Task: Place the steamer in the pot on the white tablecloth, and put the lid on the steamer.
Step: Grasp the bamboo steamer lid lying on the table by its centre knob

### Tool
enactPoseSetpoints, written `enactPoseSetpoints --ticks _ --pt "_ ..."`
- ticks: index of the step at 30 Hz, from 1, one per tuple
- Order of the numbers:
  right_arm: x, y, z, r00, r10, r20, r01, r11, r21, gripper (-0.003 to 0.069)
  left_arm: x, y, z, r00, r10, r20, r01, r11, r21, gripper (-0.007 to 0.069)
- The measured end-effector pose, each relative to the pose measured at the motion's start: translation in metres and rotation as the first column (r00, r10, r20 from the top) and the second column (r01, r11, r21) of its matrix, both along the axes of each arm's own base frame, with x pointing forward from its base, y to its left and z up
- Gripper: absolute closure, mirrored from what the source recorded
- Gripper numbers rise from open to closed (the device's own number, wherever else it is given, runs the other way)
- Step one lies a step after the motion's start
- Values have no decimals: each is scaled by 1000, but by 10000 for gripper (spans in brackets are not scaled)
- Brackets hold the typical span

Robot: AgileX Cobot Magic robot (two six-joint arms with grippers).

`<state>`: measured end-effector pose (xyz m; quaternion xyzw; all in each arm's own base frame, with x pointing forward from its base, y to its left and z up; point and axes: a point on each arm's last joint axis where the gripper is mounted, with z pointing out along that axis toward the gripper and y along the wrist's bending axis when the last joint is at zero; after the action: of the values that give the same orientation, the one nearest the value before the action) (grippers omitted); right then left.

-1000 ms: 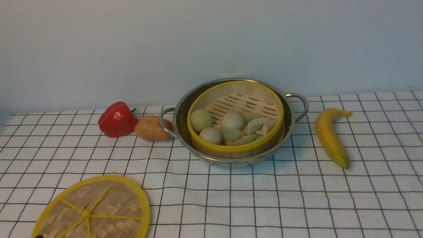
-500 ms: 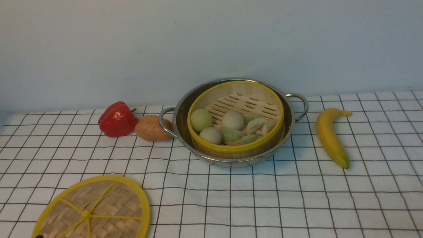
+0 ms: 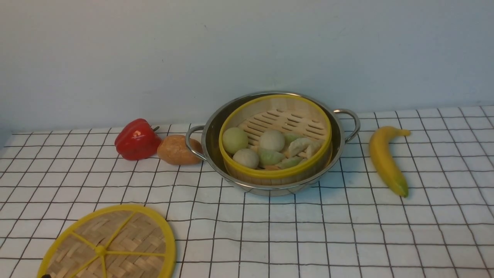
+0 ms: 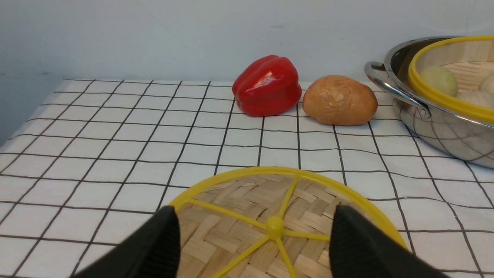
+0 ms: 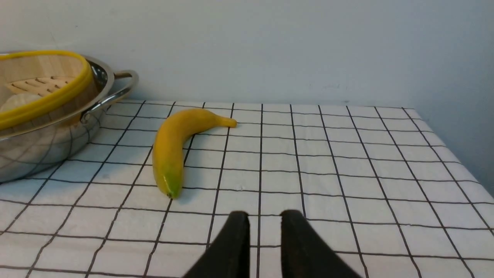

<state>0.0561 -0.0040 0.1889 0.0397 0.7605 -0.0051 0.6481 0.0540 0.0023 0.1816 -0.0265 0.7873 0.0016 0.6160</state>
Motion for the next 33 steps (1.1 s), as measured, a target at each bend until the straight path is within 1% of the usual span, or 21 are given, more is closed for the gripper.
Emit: enactPoseSetpoints --ticks 9,20,21,24,27,28,30,31,32,33 --pt "0 2 0 1000 4 7 -5 993 115 488 0 0 0 1000 0 0 0 1000 0 143" --pt "0 3 0 1000 7 7 -8 991 133 466 0 0 0 1000 -1 0 1 1000 3 143" --pt "0 3 0 1000 7 7 -8 991 133 463 0 0 1 1000 -2 6 2 1000 20 143" --pt "0 3 0 1000 7 7 -8 991 133 459 1 0 4 999 -6 44 4 1000 27 143" --pt "0 3 0 1000 7 7 -8 991 133 450 3 -1 18 980 4 200 12 997 -75 143" --pt "0 3 0 1000 7 7 -8 991 133 449 3 -1 20 976 6 219 13 996 -86 143" --pt "0 3 0 1000 7 7 -8 991 133 444 2 -1 29 947 23 321 21 991 -133 143" --pt "0 3 0 1000 7 7 -8 991 133 442 2 0 33 934 13 358 47 986 -159 143" --pt "0 3 0 1000 7 7 -8 991 133 437 1 0 37 916 58 397 36 974 -226 143" --pt "0 3 0 1000 7 7 -8 991 133 437 1 0 37 913 63 404 39 970 -240 143"
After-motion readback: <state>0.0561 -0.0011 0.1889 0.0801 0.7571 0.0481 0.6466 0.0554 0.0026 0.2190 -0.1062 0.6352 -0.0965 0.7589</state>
